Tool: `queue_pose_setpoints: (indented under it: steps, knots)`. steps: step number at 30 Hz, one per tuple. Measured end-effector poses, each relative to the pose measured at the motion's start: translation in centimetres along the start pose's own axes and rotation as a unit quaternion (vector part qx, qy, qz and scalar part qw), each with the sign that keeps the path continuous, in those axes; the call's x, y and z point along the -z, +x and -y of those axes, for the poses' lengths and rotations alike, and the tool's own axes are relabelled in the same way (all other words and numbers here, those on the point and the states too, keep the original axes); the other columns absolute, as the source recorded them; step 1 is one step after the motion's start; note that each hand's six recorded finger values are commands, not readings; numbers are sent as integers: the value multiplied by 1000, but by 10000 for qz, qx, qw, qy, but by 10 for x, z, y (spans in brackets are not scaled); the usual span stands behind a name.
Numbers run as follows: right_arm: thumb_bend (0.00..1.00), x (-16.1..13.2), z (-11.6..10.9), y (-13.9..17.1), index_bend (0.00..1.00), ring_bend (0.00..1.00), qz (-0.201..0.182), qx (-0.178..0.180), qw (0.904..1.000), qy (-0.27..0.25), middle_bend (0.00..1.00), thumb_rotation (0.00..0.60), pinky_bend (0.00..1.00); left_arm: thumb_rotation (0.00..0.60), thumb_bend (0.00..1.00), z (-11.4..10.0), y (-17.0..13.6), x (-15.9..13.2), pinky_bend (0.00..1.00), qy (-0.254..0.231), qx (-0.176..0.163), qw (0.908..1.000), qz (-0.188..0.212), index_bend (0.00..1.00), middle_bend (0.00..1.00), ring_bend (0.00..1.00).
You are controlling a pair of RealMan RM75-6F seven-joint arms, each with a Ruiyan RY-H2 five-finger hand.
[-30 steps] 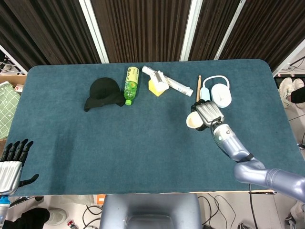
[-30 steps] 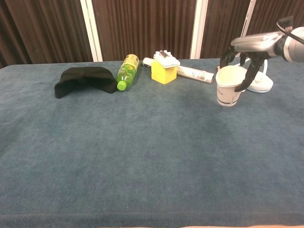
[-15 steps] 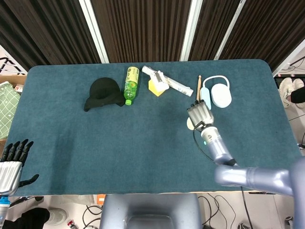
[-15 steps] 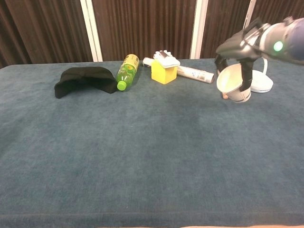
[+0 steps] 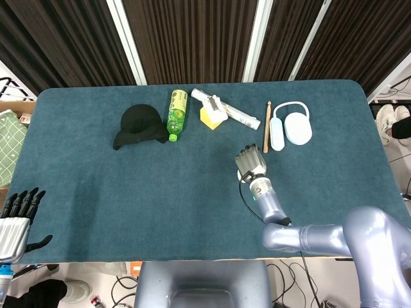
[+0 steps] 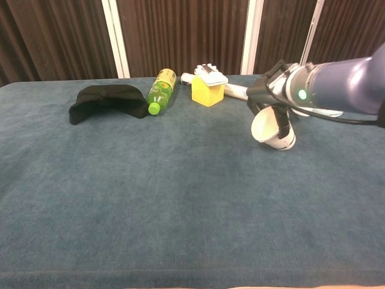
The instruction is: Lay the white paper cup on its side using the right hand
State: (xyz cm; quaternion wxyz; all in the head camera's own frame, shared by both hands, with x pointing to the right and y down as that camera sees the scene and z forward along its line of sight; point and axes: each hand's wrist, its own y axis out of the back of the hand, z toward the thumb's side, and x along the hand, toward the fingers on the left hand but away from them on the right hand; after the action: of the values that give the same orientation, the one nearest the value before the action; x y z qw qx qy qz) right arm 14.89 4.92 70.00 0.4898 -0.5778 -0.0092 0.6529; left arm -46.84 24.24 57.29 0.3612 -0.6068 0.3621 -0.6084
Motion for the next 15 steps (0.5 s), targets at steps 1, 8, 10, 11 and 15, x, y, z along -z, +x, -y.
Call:
queue_pose_setpoints:
  steps: [1, 8, 10, 11, 15]
  knots:
    - [196, -3, 0, -1, 486, 200, -19, -9, 10000, -14, 309, 600, 309, 599, 43, 0, 0, 0, 0, -6, 1, 10000, 1, 2, 0, 0]
    - [163, -10, 2, -4, 297, 180, -54, -83, 9999, -121, 245, 600, 309, 599, 42, 0, 1, 0, 0, -17, 10, 10000, 14, 1, 0, 0]
    - [161, -11, 3, -3, 229, 165, -54, -118, 9997, -186, 225, 600, 309, 599, 43, 0, 1, 0, 0, -25, 10, 10000, 15, 1, 0, 0]
    - [160, -11, 3, -3, 183, 156, -55, -127, 9997, -208, 213, 600, 309, 599, 43, 0, 1, 0, 0, -20, 13, 10000, 16, 2, 0, 0]
    - [153, -10, -1, -1, 79, 144, -48, -114, 9995, -279, 196, 600, 309, 599, 43, 0, 1, 0, 0, -3, 19, 10000, 17, 2, 0, 0]
